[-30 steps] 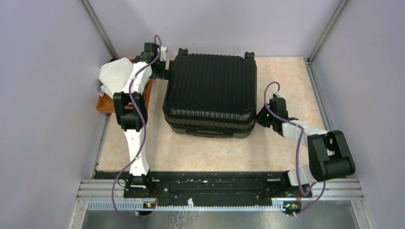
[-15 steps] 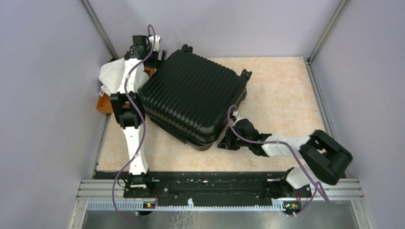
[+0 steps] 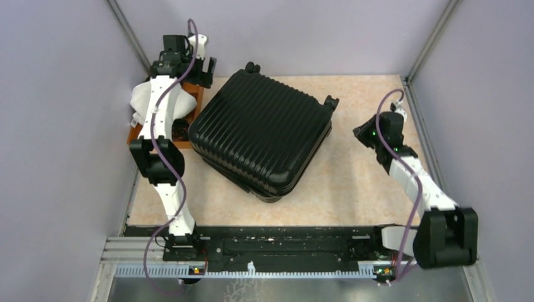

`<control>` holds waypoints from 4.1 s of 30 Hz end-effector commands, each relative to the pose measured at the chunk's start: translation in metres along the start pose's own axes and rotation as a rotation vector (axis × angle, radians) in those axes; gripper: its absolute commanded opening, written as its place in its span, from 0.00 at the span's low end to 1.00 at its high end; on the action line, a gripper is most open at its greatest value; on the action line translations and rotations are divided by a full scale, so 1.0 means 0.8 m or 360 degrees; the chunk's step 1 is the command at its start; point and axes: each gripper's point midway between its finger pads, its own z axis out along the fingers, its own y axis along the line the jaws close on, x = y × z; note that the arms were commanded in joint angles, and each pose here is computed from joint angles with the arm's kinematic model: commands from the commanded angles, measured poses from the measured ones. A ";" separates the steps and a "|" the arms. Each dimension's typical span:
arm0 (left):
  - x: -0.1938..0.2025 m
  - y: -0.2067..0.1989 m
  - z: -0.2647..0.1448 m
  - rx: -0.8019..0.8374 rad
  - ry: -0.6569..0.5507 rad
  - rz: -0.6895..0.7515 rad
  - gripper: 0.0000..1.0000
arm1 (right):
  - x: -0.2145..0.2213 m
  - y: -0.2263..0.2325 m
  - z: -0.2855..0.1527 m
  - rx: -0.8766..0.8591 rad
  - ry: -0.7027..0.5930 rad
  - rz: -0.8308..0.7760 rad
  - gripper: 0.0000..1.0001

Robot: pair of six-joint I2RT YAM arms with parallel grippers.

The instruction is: Pack the luggage

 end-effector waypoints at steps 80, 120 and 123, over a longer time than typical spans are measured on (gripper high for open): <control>0.234 -0.182 -0.207 0.0901 0.0249 -0.0124 0.98 | 0.147 -0.023 -0.103 -0.0659 0.0026 -0.0142 0.43; 0.103 -0.128 -0.159 0.0412 -0.0332 -0.0080 0.72 | 0.170 0.096 -0.084 -0.1076 -0.0031 -0.0744 0.68; 0.088 -0.131 -0.164 0.0440 -0.0410 -0.0088 0.72 | 0.155 0.068 -0.083 -0.1046 -0.0128 -0.0688 0.72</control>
